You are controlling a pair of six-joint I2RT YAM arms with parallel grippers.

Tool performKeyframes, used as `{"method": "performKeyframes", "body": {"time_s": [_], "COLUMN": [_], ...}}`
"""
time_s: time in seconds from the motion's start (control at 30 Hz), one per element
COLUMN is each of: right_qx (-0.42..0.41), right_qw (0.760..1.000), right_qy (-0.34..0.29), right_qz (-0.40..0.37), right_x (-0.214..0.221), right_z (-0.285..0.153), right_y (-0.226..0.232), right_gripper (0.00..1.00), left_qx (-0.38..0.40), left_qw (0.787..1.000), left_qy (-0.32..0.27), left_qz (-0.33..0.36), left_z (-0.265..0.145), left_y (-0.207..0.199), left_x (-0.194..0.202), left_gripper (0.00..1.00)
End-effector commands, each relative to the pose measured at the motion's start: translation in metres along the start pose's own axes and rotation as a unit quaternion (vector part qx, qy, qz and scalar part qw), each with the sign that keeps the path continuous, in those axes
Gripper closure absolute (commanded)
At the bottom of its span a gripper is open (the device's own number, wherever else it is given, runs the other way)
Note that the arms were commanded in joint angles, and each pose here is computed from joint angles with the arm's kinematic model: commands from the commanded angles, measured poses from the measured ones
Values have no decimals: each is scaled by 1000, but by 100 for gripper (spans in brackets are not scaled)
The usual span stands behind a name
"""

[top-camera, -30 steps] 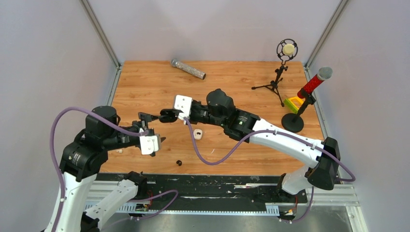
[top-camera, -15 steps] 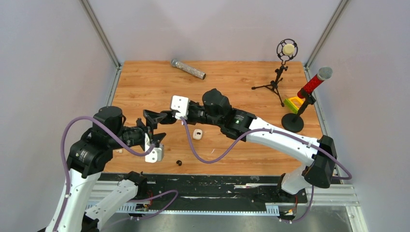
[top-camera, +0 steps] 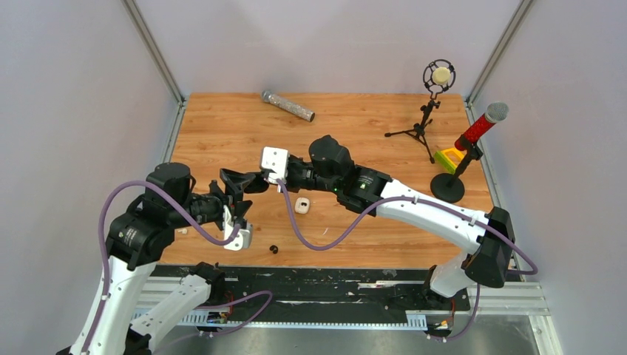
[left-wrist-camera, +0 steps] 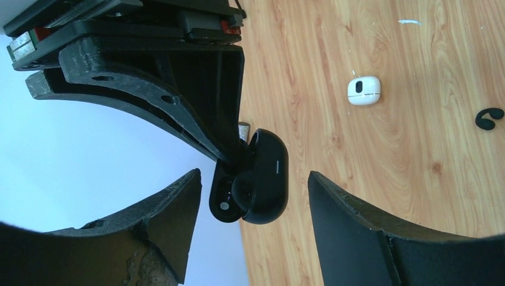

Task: Insert the wireless bluetooth earbuds into the charging case
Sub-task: Place the earbud in the charging case.

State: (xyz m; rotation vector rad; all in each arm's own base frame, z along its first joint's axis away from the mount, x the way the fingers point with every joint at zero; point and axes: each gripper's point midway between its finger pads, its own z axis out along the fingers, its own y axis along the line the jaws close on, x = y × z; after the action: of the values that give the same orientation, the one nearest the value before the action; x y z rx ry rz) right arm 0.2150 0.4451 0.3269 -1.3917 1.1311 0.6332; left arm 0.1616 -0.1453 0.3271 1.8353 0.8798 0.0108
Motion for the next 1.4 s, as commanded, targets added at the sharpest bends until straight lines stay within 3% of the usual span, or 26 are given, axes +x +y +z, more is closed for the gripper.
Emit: {"method": "performKeyframes", "body": {"time_s": [0.0, 0.23, 0.67, 0.93, 1.37], "right_qx": [-4, -6, -22, -27, -39], "right_qw": [998, 998, 997, 995, 993], "right_qy": [-55, -64, -81, -98, -114], "right_qz": [-2, -2, 0, -3, -1], "right_x": [-41, -45, -55, -64, -73], "right_z": [-8, -10, -15, -21, -27], "right_y": [-5, -4, 1, 3, 7], "right_gripper": [100, 100, 100, 100, 100], "left_qx": [11, 22, 26, 25, 31], "left_qw": [1000, 1000, 1000, 1000, 999], "left_qy": [3, 6, 7, 9, 6], "left_qz": [0, -7, -14, -10, -6], "left_z": [3, 2, 4, 4, 3], "left_y": [-4, -12, -12, -11, -13], "left_x": [3, 4, 6, 6, 5], "left_gripper": [28, 37, 41, 55, 70]}}
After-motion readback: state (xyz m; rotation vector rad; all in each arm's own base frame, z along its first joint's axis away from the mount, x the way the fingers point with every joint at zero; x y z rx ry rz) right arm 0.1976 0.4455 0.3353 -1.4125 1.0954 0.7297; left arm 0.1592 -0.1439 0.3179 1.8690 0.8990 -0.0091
